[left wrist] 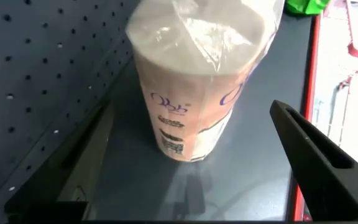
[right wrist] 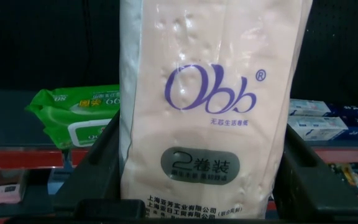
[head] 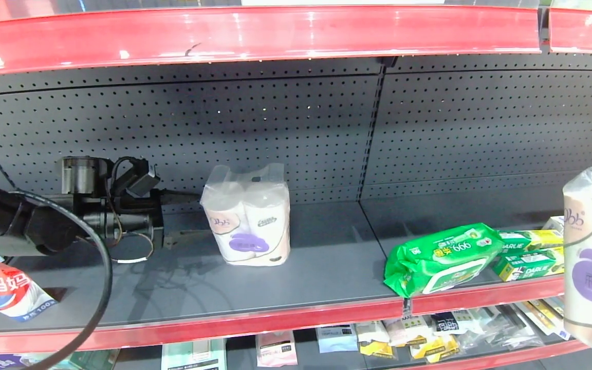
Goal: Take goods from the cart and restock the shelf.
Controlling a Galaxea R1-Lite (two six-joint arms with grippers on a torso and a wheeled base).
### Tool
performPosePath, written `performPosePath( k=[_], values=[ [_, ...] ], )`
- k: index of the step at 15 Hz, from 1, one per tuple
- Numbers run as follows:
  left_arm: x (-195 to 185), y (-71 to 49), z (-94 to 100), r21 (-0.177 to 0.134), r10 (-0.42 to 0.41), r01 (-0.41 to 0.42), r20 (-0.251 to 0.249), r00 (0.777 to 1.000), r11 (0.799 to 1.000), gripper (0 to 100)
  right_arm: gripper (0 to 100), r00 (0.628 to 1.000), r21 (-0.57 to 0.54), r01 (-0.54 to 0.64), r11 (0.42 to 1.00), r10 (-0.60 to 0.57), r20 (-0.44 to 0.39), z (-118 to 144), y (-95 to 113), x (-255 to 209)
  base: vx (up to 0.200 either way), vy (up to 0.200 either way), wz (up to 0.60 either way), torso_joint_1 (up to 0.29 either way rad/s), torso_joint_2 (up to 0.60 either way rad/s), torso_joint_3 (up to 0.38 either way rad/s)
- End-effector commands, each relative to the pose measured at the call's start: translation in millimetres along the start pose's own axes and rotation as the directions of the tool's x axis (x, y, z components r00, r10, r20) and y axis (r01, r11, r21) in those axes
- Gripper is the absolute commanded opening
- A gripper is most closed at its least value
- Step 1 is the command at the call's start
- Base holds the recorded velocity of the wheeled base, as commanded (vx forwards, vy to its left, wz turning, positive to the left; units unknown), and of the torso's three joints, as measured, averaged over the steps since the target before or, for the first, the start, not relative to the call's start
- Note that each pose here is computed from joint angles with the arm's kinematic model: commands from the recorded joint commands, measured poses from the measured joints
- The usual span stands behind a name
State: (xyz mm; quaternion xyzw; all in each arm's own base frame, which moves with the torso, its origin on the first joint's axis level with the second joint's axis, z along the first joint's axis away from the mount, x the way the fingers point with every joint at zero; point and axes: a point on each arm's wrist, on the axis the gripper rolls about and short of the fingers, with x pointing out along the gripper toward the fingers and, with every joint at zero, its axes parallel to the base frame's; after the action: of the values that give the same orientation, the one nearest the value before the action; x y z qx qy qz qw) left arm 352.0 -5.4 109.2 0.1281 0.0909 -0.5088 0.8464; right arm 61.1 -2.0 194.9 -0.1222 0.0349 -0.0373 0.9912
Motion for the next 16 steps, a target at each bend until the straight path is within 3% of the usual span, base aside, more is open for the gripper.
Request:
performPosePath(
  k=[1,12,16],
  values=[
    [7.7,2.7,-4.0,-0.004,-0.018,0.018,0.001,1.0,1.0,100,0,1.0,-0.009,-0.001,1.0,0.001,-0.006,0.3,0.0,1.7,0.0,0.0,0.0,0.0,0.0,0.0],
    [50.9,11.4,-3.7,0.038,-0.088,0.088,0.014,0.996,0.995,100,0,1.0,-0.014,0.0,1.0,0.0,-0.009,0.2,0.1,2.3,0.0,0.0,0.0,0.0,0.0,0.0],
    [71.0,8.4,-4.9,0.065,-0.113,0.111,0.025,0.993,0.992,100,0,1.0,-0.012,-0.001,1.0,0.001,-0.01,-0.2,0.2,2.3,0.0,0.0,0.0,0.0,0.0,0.0]
  ],
)
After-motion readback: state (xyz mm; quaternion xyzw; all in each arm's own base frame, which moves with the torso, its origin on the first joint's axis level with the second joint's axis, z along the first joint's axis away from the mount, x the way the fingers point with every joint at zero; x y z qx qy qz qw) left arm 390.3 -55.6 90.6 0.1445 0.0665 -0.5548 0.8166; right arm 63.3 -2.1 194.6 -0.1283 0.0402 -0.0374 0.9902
